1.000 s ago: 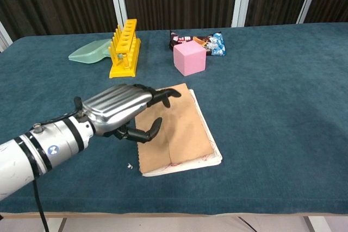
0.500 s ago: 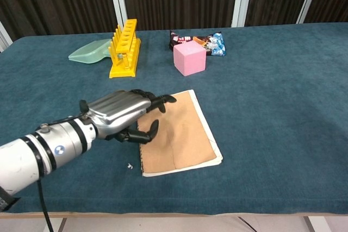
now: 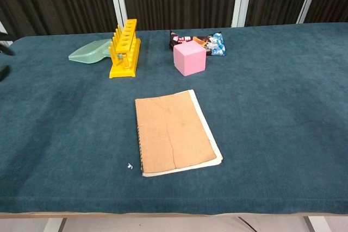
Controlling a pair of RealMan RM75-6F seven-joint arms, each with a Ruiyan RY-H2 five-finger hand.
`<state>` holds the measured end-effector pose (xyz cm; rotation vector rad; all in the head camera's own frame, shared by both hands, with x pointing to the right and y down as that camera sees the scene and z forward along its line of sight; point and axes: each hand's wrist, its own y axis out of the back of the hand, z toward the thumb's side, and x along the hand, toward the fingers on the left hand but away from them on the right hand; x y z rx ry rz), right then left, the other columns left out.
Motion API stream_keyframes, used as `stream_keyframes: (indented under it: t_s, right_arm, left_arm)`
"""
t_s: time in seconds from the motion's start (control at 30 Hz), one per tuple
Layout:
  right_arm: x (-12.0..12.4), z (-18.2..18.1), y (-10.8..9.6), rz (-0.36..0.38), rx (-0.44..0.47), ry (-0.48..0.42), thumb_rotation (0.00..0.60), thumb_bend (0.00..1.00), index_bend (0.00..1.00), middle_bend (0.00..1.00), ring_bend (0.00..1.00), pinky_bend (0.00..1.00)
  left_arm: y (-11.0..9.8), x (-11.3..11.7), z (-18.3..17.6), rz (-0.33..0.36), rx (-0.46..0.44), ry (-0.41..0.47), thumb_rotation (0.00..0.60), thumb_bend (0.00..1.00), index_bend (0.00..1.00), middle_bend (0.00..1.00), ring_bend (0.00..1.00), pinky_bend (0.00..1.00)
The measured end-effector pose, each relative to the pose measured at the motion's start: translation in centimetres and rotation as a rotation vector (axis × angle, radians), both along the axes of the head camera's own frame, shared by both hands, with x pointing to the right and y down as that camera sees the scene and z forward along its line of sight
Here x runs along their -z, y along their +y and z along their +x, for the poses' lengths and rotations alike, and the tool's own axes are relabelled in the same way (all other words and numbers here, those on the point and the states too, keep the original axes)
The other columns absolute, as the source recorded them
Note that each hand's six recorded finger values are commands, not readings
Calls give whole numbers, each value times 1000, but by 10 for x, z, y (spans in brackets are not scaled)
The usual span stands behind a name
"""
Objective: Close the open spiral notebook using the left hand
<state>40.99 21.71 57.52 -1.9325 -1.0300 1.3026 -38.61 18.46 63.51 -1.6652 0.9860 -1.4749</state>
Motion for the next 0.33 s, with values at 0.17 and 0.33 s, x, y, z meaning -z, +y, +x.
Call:
stream_keyframes:
  t_s: [0.17,0.33]
  right_arm:
    - [1,-2,0,8,6,-8,600,0,22,29,0,60]
    - [1,-7,2,15,16,-18,600,0,22,29,0,60]
  left_arm:
    - [49,29,-71,-15,159,-56,375,358,75,182,101,96]
    - [102,58,-100,-7,208,-79,459,355,97,179,102,98]
